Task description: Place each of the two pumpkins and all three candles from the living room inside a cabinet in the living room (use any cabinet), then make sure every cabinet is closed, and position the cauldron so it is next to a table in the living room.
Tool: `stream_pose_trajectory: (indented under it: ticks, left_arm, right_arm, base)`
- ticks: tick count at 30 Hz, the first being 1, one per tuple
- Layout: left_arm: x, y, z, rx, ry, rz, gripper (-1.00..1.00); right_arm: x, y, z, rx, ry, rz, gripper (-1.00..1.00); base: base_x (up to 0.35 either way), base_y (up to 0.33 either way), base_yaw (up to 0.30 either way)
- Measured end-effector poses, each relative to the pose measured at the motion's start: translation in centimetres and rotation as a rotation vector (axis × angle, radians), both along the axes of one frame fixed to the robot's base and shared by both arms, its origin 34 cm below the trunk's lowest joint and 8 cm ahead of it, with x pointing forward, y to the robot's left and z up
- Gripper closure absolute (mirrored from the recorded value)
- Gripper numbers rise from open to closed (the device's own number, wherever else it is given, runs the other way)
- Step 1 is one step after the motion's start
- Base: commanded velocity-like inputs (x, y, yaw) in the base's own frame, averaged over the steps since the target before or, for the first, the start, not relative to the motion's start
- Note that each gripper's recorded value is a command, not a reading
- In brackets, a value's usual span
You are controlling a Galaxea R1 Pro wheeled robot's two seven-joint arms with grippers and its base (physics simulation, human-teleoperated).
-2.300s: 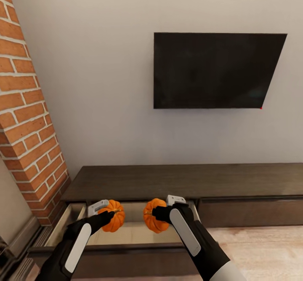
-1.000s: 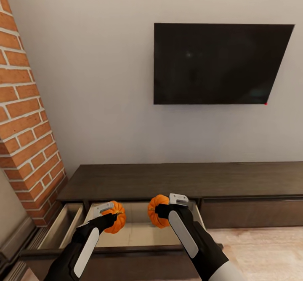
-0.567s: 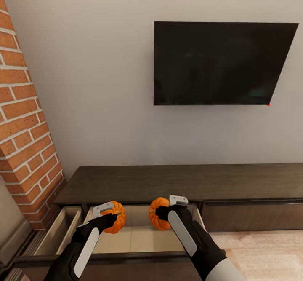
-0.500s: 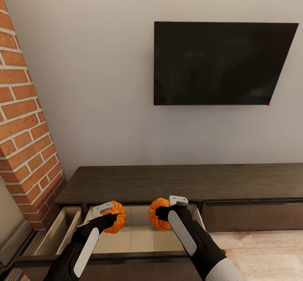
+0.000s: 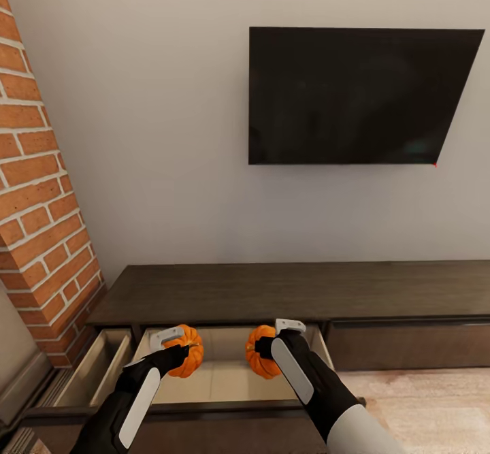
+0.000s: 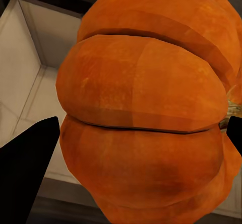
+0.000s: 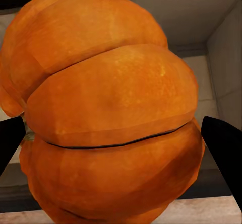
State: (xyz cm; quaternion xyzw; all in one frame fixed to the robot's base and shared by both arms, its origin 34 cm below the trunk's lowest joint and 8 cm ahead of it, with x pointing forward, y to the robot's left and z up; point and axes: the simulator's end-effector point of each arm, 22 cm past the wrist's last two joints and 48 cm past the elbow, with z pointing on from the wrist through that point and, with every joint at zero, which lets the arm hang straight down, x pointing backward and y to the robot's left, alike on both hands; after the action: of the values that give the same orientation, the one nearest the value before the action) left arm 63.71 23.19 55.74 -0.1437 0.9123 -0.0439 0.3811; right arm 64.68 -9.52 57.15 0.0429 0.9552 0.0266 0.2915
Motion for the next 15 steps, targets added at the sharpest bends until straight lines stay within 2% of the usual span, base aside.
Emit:
stream_pose_trajectory:
  ticks: [15]
  left_arm:
    - [-0.3, 0.1, -3.0, -0.002, -0.024, 0.012, 1.0]
  right_arm:
    - [-0.6, 0.1, -3.1, 0.0, -0.006, 0.001, 1.0]
  base:
    - [0.0, 0.0, 0.0]
